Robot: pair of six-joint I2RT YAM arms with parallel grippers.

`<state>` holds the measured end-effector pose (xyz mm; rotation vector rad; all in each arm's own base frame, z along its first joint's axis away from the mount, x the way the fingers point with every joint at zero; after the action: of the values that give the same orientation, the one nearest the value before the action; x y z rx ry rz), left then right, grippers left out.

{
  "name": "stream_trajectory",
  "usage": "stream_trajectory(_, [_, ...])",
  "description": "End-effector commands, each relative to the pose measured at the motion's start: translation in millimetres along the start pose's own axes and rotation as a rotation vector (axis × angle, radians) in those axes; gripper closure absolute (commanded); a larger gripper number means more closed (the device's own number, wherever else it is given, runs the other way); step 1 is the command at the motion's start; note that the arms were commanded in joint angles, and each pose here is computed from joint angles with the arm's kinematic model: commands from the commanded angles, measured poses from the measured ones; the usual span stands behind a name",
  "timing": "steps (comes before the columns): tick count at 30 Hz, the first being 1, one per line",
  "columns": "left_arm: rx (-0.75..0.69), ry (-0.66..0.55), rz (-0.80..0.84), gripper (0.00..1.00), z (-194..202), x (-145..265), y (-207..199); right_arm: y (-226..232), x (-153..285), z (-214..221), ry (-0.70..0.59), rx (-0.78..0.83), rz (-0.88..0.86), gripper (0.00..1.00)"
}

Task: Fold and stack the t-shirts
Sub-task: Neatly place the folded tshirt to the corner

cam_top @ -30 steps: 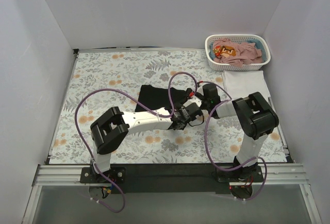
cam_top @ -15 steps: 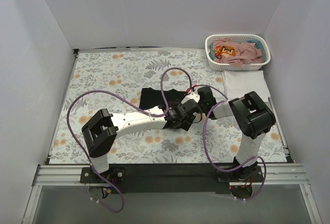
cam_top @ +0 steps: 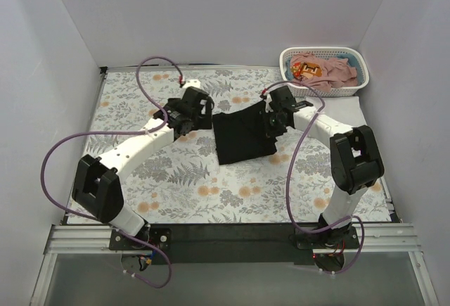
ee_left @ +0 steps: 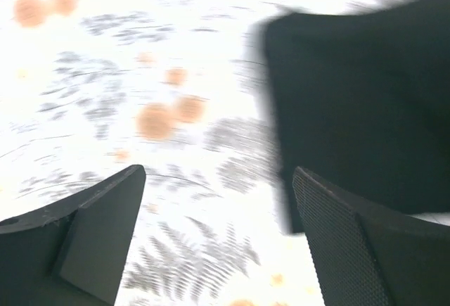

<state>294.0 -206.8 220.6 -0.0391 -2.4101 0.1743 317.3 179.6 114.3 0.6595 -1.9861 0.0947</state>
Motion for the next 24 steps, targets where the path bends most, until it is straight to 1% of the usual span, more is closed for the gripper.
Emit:
stream_trajectory(1, [0.101, -0.004, -0.182, 0.13, -2, -20, 55, -44, 28, 0, 0.129, 0.146, 0.263, 0.99])
stream_trajectory(2, [0.127, -0.001, -0.215, 0.11, 0, -26, 65, -52, 33, -2, 0.15, 0.18, 0.324, 0.99])
stream_trajectory(6, [0.229, 0.044, -0.323, 0.05, 15, -50, 106, -79, 48, -19, 0.174, 0.23, 0.444, 0.99])
stream_trajectory(8, [0.257, 0.074, -0.369, 0.02, 17, -57, 113, -95, 56, -20, 0.202, 0.247, 0.509, 0.99])
stream_trajectory(10, [0.274, 0.079, -0.403, 0.02, 17, -60, 120, -110, 64, -23, 0.211, 0.226, 0.546, 0.99])
stream_trajectory(15, [0.309, 0.089, -0.398, 0.02, 15, -61, 128, -141, 93, -33, 0.175, 0.155, 0.617, 0.99])
stream_trajectory(24, [0.338, 0.091, -0.372, 0.02, 12, -60, 132, -170, 121, -45, 0.156, 0.094, 0.693, 0.99])
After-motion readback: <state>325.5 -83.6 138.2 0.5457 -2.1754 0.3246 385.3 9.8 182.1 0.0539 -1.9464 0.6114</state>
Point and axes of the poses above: each gripper's point midway between its finger pads, its own x axis back along the fingers, its own y axis along the line the jaws close on, z = x × y, the point moved 7 cm from there along x, back along the fingers, and after that the axes turned 10 degrees about x, right-handed, at the moved point
